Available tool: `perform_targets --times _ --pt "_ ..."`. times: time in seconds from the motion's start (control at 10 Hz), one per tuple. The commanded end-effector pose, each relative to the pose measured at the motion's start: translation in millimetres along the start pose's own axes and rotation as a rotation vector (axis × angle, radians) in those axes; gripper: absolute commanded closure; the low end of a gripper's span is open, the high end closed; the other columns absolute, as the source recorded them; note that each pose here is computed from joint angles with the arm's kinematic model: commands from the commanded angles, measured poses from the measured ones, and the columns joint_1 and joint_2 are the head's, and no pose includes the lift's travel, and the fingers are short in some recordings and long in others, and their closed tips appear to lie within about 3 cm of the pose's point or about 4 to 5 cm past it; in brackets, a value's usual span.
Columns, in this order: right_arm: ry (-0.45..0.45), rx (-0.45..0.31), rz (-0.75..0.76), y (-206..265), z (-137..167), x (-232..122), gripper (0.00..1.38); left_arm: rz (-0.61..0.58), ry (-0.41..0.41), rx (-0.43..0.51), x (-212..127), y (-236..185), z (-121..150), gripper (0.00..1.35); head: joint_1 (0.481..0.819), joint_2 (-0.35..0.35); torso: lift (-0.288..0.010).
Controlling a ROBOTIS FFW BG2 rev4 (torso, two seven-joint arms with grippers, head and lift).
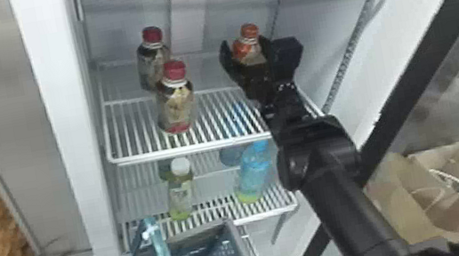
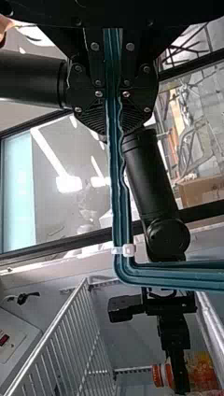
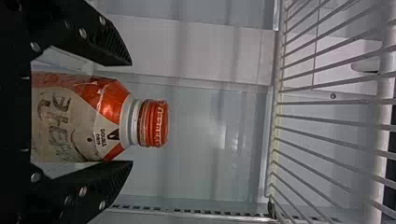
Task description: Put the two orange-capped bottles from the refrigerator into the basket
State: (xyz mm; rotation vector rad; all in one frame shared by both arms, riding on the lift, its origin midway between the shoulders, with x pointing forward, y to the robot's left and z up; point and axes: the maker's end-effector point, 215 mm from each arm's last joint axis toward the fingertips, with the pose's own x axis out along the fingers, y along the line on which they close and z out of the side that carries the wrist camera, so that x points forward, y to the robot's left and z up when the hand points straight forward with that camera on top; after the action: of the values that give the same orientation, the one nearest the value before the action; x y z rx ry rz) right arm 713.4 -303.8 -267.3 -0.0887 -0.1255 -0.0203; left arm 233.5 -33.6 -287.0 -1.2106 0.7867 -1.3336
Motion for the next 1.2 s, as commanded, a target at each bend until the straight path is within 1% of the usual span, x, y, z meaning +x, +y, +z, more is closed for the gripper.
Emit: perform_targets --times 0.0,0.2,0.3,0.5,0.6,0.7,1.0,1.1 --pt "0.016 0.002 -0.017 -6.7 -8.6 -3.7 0.82 0.002 -0.002 -0.002 -0.9 0.5 -0.3 1.2 0.693 -0.35 -0.04" --pt "0.009 -0.004 -0.015 -4.9 -8.2 -9.9 0.82 0.003 -0.004 -0.001 -1.5 0.7 0.4 1.2 0.695 -0.35 -0.04" --pt "-0.011 -0.008 -0.012 -3.6 -0.4 -13.7 0.82 -0.002 -0.001 -0.001 -0.2 -0.3 -0.1 1.2 0.695 -0.35 -0.04" --pt "-0.09 -0.013 0.005 0.4 31.9 -33.7 0.82 0.0 0.0 -0.001 -0.5 0.0 -0.3 1.2 0.695 -0.35 -0.04" --pt "-0.133 -0.016 0.022 4.9 50.0 -50.9 0.82 0.0 0.0 -0.003 -0.7 0.3 -1.1 1.2 0.695 -0.35 -0.04" --pt "-0.16 -0.023 0.038 7.8 61.7 -66.5 0.82 0.001 0.001 -0.003 -1.1 0.6 -1.3 1.2 0.695 -0.35 -0.04" --pt "-0.211 -0.027 0.08 15.2 85.2 -111.1 0.82 0.0 0.004 -0.003 0.2 0.3 -1.9 1.2 0.695 -0.35 -0.04" --pt "-0.218 -0.009 0.092 18.8 95.4 -132.6 0.81 -0.001 0.004 -0.003 0.2 0.0 -1.9 1.2 0.695 -0.35 -0.04"
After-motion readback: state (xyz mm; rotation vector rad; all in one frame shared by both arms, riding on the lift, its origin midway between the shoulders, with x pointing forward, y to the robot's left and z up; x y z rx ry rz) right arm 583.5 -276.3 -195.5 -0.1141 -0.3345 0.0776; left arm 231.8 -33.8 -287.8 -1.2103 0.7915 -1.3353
